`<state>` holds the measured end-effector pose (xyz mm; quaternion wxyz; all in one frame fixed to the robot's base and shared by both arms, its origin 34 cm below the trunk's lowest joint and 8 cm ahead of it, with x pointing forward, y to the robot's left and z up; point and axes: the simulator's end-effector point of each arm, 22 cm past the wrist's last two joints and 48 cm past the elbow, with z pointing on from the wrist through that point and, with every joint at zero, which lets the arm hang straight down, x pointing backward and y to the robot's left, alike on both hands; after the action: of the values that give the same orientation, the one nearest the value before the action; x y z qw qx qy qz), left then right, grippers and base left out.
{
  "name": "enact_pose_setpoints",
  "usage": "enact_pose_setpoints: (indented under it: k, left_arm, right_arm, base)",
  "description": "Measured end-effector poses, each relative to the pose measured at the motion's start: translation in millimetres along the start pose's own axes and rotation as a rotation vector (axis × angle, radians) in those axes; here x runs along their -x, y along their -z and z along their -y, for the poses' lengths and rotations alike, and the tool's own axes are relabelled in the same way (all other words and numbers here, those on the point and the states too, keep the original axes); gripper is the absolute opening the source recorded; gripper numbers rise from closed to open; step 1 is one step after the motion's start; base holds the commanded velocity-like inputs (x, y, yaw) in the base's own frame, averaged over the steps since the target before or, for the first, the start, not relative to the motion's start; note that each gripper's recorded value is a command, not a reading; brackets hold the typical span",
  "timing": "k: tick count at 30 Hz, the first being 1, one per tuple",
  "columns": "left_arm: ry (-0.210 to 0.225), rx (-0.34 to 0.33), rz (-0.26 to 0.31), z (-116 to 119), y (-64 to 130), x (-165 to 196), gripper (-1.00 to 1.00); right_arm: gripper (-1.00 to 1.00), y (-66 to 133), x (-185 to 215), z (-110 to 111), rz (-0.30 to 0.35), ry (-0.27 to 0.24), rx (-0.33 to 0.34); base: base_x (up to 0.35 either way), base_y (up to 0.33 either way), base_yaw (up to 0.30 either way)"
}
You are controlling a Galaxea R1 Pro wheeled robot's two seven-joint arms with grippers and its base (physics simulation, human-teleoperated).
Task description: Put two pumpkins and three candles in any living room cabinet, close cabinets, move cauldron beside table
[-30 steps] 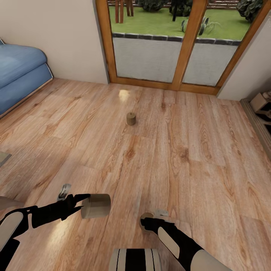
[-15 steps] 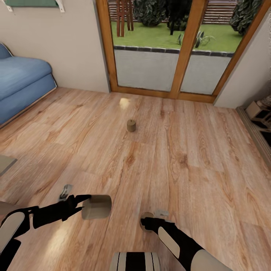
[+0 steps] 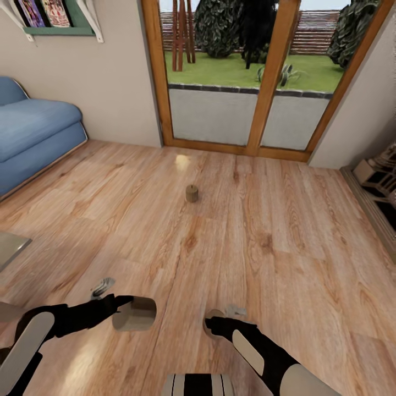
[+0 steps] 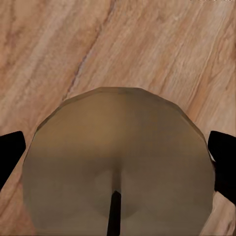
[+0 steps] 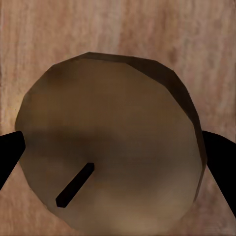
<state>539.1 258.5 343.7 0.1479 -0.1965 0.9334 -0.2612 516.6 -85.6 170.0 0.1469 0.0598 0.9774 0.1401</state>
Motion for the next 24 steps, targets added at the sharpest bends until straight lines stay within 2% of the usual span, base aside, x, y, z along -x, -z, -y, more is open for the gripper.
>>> enact_pose_setpoints:
  k: [5,10,12,16,24]
  left_arm:
    - [-0.043,0.054,0.025,5,-5.4,-3,-1.0]
    - [-0.061,0.108,0.04,19,-14.4,-12,-1.0]
    - [-0.065,0.129,0.045,22,-14.7,-14,-1.0]
    - [-0.076,0.151,0.057,25,-10.6,-12,-1.0]
    - [-0.088,0.146,0.084,34,0.3,-4,-1.0]
  right_arm:
    - [-1.0,7.2,9,-6,0.016,0.004,0.014]
    - [-1.0,14.6,3,-10,-0.036,0.018,0.022]
    - [-1.0,19.9,10,-16,-0.036,0.017,0.037]
    - [-1.0,40.0,48,-43,0.015,0.0,0.103]
    - [-1.0,61.5,75,-43,0.025,-0.061,0.125]
  base:
    - [0.0,0.0,0.0]
    - [0.0,0.0,0.0]
    - [0.0,0.0,0.0]
    - [0.0,0.0,0.0]
    - [0.0,0.0,-0.047]
